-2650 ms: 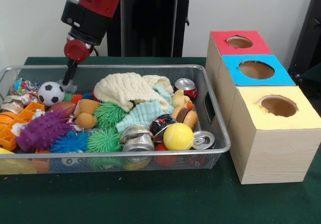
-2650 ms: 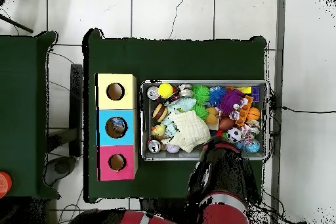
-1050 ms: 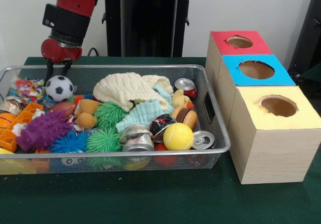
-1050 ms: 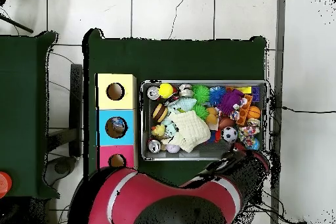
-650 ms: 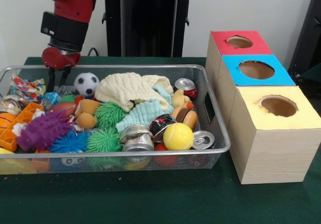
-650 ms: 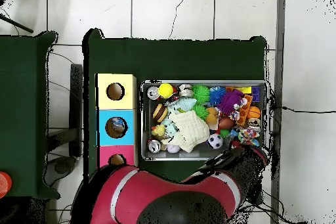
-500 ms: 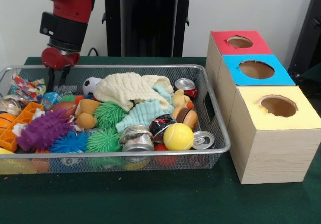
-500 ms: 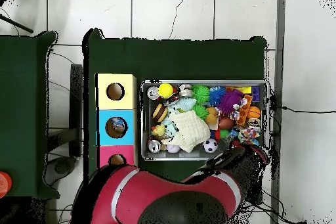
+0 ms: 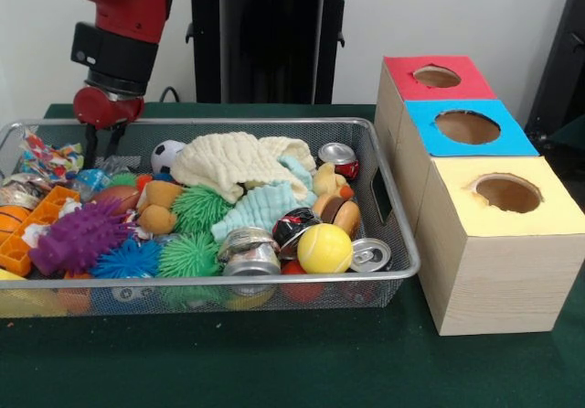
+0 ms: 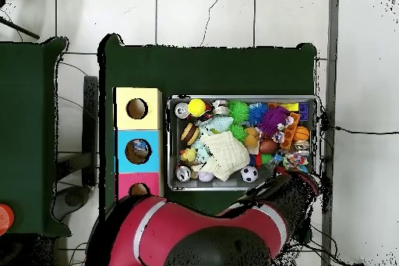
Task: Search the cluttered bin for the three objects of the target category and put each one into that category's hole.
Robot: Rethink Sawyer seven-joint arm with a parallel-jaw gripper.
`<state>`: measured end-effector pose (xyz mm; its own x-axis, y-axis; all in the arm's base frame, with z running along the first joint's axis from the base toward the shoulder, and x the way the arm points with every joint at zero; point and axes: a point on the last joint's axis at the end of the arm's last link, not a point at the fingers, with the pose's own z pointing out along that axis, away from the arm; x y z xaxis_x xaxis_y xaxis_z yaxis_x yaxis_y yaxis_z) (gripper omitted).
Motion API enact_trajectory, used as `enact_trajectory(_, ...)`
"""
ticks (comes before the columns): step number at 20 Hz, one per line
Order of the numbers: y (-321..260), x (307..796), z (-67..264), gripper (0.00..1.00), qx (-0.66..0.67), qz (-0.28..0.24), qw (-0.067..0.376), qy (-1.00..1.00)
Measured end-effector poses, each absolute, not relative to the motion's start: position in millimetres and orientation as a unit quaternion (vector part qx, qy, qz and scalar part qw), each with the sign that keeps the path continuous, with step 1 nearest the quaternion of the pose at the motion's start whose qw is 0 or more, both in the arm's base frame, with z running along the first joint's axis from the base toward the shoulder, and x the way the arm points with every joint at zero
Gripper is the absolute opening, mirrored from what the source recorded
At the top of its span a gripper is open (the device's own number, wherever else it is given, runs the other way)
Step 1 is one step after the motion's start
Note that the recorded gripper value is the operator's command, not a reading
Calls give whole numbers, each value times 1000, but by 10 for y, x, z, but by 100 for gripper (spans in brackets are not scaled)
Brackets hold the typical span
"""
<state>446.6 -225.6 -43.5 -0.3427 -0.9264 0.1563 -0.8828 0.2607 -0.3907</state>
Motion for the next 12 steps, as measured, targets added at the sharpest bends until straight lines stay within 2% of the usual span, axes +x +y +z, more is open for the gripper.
enact_trajectory(12,-2060,4453,-438,100,-542,-220,58,809)
